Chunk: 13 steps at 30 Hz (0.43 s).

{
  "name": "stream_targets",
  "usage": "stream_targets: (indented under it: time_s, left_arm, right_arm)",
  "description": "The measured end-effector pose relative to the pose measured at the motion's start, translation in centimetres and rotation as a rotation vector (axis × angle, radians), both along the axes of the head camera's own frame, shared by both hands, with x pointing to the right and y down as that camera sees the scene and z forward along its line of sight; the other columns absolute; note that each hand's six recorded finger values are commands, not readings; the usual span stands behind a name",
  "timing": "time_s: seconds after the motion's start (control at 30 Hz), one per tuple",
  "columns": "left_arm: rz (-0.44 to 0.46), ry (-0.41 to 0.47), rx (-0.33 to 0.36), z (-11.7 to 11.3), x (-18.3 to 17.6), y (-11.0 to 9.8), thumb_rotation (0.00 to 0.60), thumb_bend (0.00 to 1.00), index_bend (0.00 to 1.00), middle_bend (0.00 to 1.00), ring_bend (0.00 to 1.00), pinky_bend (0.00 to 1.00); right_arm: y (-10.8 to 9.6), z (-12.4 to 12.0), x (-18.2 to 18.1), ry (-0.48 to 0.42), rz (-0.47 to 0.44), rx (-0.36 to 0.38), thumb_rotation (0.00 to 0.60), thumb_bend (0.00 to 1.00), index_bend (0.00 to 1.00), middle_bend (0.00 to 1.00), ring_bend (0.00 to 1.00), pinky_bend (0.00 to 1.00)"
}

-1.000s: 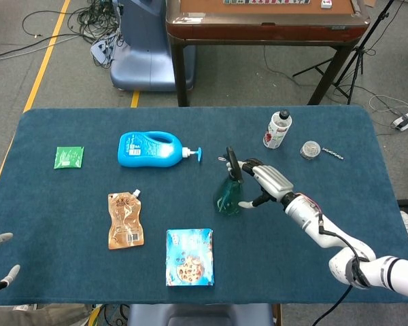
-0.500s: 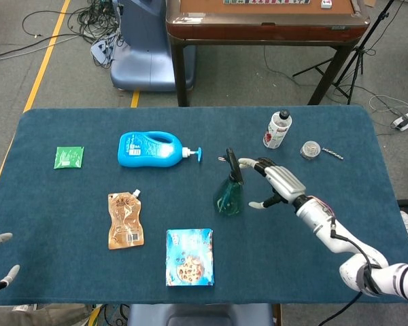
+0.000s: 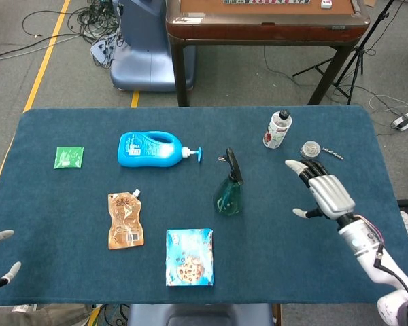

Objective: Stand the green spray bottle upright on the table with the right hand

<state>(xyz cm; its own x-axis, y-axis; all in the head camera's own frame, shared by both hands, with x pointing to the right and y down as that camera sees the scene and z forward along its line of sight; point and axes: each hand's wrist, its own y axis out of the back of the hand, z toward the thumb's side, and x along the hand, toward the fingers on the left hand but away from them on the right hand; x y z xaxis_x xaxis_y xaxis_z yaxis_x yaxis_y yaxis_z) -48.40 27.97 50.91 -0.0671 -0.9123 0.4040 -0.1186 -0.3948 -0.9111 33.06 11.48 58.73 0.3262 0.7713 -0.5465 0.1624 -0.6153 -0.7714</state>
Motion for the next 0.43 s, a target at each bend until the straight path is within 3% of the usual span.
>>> stream_targets:
  time_s: [0.2,0.43]
  left_arm:
    - [0.011,0.005,-0.003,0.2,0.4,-0.3,0.6,0.26,0.27,0.02,0.05,0.03]
    - [0.026,0.015,-0.001,0.4,1.0,-0.7,0.6,0.25,0.27,0.02,0.05,0.03]
  right_arm:
    - [3.7,-2.6,3.3,0.119,0.031,0.095,0.6,0.05,0.04,0.11,0.04,0.04]
    - [8.1,-5.9,5.8,0.196,0.089,0.164,0.6,0.05,0.04,0.11,0.04,0.04]
